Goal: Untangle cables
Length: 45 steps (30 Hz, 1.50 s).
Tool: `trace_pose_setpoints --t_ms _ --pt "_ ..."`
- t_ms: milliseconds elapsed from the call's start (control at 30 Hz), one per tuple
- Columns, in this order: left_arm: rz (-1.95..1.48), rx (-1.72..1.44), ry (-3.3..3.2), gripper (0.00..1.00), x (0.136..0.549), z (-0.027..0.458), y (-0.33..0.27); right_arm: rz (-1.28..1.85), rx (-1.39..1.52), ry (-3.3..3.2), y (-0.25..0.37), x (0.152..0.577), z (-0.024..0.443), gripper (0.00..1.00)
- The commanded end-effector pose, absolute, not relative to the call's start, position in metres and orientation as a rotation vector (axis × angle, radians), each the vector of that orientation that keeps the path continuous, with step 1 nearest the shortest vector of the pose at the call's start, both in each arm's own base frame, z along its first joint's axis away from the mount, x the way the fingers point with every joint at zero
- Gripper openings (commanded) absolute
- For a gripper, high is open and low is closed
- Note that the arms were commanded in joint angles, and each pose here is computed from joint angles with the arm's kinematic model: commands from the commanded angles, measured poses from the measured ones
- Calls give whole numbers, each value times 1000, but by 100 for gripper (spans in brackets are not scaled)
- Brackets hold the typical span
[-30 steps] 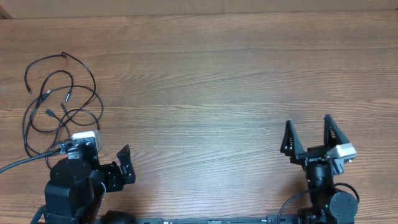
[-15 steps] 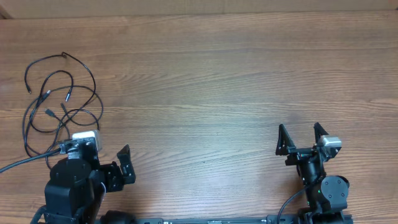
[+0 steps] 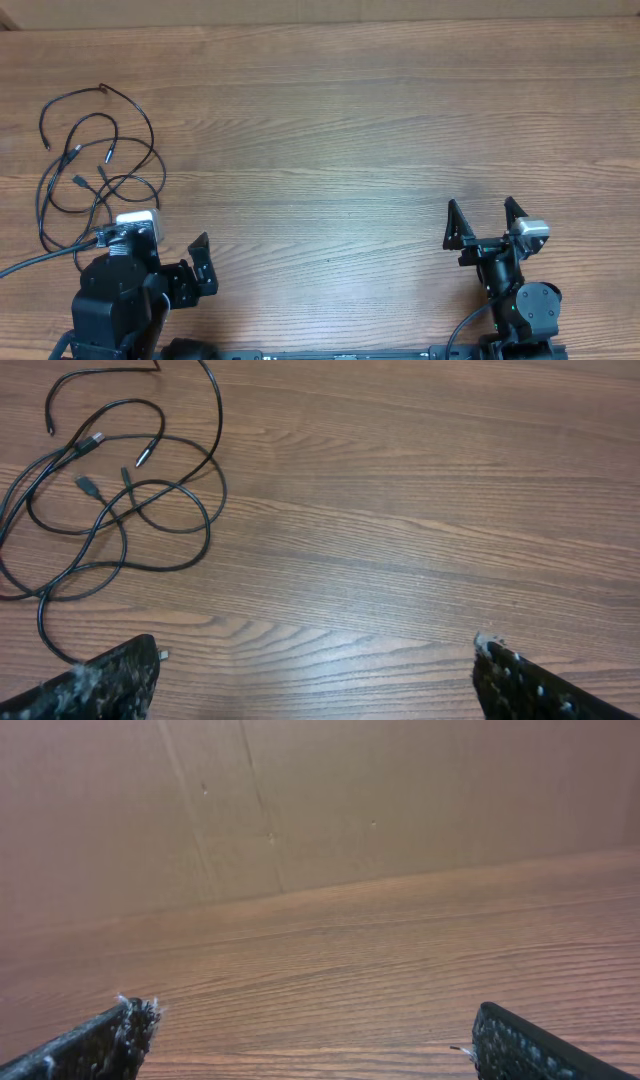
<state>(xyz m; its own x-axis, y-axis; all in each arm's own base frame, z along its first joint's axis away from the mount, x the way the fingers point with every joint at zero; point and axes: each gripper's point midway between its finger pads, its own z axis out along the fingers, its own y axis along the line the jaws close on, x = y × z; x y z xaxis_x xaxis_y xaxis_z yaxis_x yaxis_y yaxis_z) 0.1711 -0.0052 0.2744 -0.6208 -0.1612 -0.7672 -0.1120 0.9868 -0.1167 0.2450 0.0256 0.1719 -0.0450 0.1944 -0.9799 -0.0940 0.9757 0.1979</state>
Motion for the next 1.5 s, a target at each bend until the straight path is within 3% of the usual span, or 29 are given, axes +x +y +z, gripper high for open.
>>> trace_pose_setpoints --t_ms 0,833,1233,1467 --pt "-85 -201 2244 100 171 274 -6 228 73 1596 25 245 170 100" --pt "-83 -204 2246 100 164 264 -4 228 73 1596 25 245 170 100" --pt "-209 -205 1869 100 208 221 -12 228 73 1596 25 245 170 100" --pt "-261 -110 1579 100 226 227 -23 228 73 1596 25 245 170 100"
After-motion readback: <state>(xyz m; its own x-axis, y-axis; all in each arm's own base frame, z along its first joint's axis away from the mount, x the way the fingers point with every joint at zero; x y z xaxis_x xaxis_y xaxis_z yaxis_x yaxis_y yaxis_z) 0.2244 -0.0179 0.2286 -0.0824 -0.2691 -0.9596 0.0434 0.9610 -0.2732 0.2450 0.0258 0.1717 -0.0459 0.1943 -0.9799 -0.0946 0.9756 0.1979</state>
